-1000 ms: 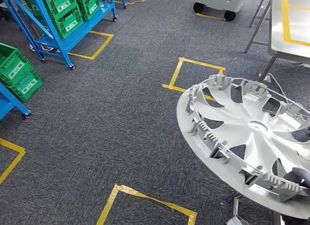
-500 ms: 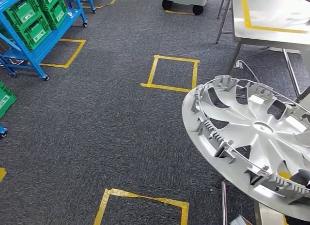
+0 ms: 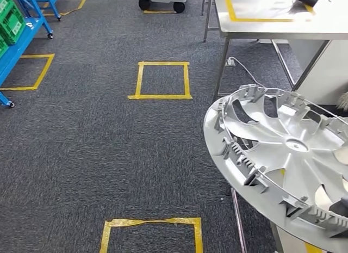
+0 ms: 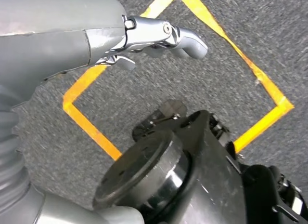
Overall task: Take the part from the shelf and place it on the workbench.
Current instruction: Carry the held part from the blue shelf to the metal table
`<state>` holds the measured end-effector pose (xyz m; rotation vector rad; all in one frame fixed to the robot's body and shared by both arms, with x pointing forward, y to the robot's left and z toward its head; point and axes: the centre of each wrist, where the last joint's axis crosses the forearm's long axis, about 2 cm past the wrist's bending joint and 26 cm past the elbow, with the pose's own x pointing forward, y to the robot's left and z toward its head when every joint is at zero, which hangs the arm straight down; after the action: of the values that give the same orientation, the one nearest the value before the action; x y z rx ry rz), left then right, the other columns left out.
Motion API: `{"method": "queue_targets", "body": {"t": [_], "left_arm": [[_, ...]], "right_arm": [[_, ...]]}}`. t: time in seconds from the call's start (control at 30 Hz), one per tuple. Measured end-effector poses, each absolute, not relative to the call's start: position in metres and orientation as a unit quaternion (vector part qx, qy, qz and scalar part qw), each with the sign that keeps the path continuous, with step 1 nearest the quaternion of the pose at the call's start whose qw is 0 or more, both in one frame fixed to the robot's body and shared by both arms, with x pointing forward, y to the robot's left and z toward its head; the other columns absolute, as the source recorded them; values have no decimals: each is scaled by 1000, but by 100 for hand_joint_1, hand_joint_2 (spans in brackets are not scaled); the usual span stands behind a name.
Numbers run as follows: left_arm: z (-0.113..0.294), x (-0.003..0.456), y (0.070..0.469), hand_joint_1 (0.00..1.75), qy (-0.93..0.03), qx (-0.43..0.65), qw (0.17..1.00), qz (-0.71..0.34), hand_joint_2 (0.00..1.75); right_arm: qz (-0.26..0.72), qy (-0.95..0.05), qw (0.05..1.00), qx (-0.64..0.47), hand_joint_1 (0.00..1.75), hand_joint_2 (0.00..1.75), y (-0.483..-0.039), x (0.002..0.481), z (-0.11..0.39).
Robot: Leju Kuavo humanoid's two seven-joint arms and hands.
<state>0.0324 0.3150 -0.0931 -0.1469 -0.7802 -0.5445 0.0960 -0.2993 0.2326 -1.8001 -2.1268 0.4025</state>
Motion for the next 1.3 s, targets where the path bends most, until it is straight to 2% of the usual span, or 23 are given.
{"method": "queue_targets", "body": {"t": [0.9, 1.07, 1.3], "left_arm": [[-94, 38, 311, 0, -377, -71, 877, -291, 175], [-94, 41, 312, 0, -382, -66, 876, -286, 175], [-94, 38, 311, 0, -377, -69, 877, -288, 175]], "right_arm": [[151, -722, 175, -652, 175, 175, -309, 89, 231], [158, -684, 210, -681, 175, 175, -300, 89, 237], [152, -690, 210, -676, 175, 175, -292, 92, 240]]}}
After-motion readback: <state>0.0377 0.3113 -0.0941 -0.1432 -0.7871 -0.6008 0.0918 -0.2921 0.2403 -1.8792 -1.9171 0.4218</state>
